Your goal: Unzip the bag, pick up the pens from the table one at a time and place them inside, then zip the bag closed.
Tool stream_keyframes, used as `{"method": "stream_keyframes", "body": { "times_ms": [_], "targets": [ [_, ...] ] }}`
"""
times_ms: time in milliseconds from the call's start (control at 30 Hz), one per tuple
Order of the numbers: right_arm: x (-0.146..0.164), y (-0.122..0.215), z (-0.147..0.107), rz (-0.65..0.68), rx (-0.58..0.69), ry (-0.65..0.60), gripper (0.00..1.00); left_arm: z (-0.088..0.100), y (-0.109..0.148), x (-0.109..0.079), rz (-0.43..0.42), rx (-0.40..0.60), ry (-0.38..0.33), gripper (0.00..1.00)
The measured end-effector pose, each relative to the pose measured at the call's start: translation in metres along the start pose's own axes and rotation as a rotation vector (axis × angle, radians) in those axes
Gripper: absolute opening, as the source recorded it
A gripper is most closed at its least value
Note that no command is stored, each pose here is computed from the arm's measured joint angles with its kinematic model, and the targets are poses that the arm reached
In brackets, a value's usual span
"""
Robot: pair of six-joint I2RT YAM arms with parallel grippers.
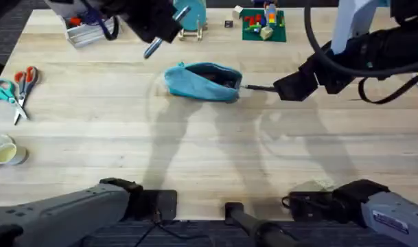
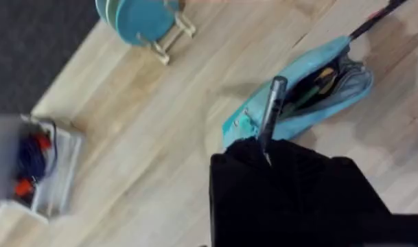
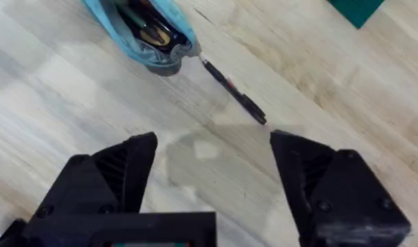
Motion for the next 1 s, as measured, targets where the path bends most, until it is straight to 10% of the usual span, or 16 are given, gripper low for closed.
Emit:
{"method": "stream_keyframes", "body": {
  "times_ms": [433,1000],
  "targets": [
    [0.000,0.000,0.000,0.000,0.000,0.000,0.997,0.032,0.002,-0.021,-0.104,-0.205,-0.322,0.043],
    [0.000,0.000,0.000,0.000,0.000,0.000,0.997,0.042,-0.024,-0.035,-0.252,-0.309,-0.465,0.043]
  ]
}}
Point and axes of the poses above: each hand's point on the last joint's axis, 136 mm out from that joint toward the fingers, its own y axis back along the fingers, its own x axis along the line the jaws close on, z = x × y, the point moved 4 cm from there along y, back along the fingers, and after that the axes turned 12 degrees about -y, right-handed, at the moved point
